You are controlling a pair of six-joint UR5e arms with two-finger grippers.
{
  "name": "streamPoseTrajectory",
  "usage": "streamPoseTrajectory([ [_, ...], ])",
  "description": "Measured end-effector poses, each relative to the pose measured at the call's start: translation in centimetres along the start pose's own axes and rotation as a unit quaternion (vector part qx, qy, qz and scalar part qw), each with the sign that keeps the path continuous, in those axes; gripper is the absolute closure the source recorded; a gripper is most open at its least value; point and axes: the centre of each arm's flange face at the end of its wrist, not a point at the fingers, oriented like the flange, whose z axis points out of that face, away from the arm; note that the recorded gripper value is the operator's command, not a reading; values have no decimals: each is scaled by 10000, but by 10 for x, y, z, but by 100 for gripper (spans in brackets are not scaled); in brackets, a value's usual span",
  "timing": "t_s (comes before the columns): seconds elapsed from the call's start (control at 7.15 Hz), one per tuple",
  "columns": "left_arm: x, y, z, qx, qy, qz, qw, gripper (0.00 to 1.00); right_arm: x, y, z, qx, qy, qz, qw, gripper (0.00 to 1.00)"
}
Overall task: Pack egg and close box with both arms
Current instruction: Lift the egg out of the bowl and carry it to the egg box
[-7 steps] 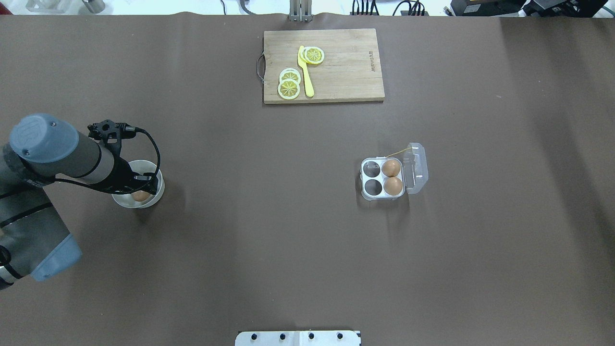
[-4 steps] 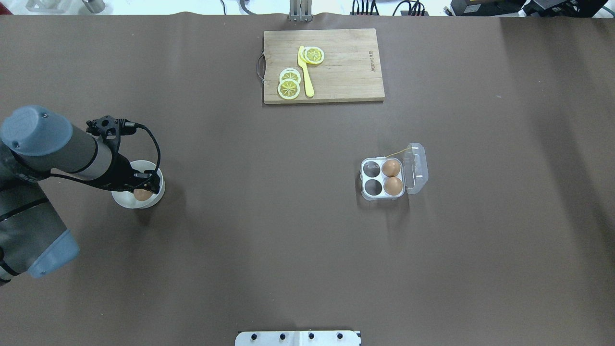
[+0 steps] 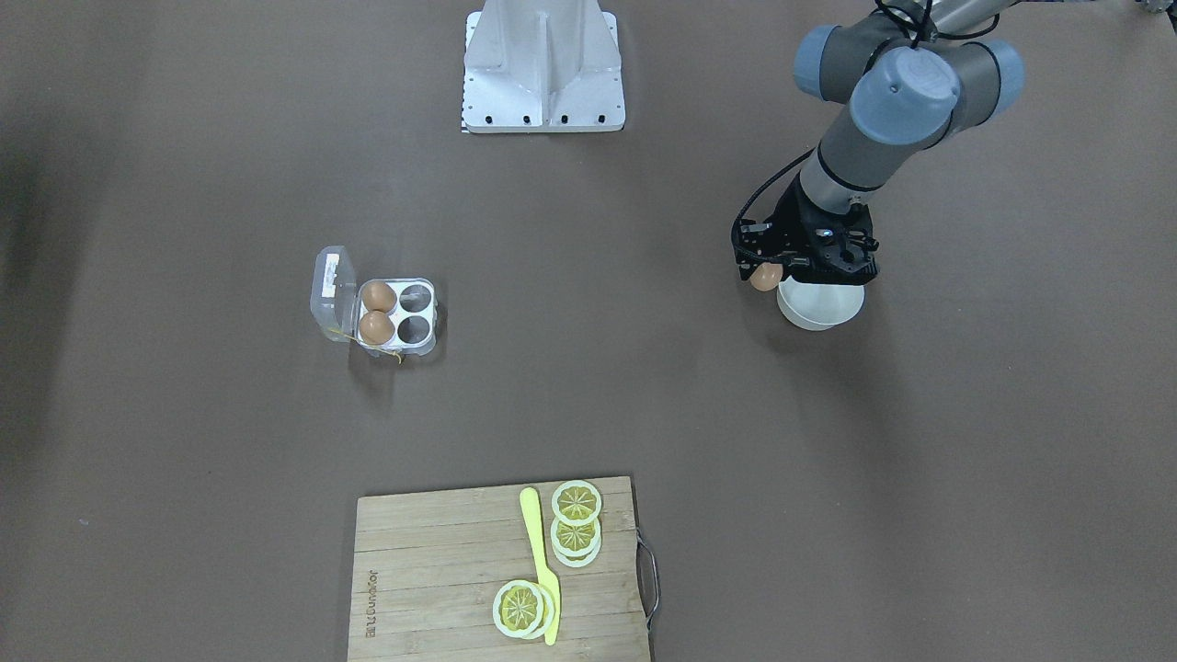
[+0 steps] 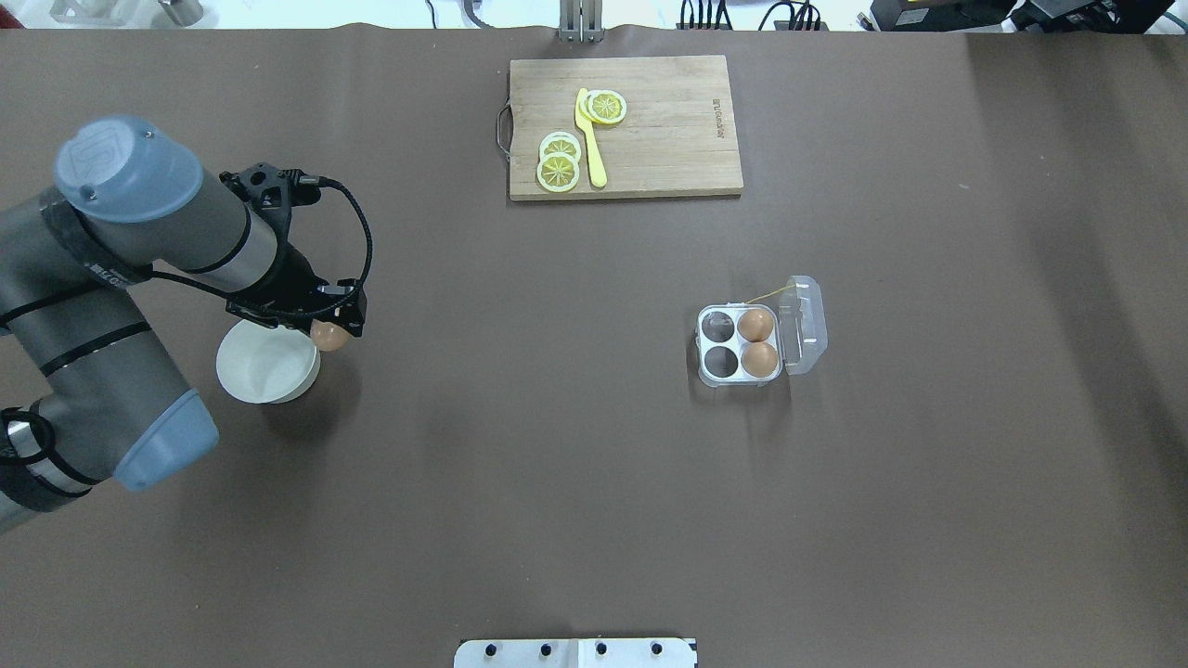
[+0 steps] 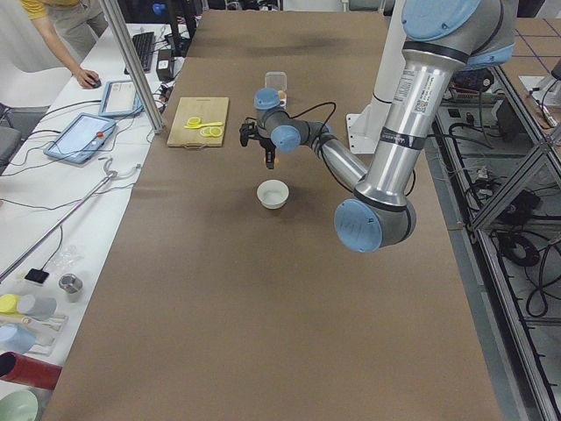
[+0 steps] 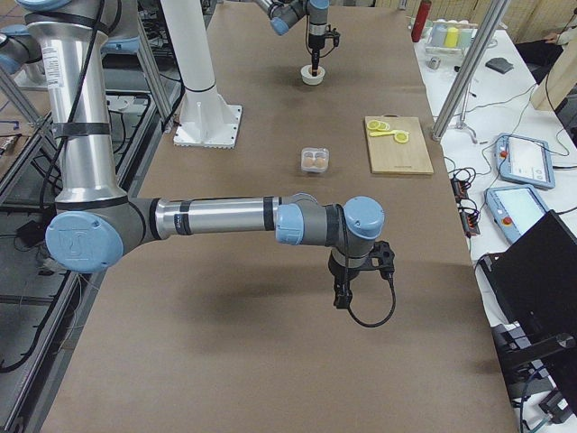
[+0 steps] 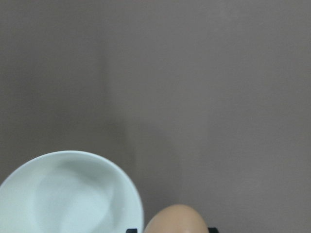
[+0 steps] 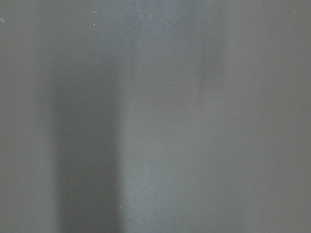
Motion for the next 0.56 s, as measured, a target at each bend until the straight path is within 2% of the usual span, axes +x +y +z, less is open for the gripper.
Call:
streamPoseTrajectory([
  [0.56,88,-23,-23,109,252,172,9995,67,-3,-2,1,-5,37,-92,10000,0],
])
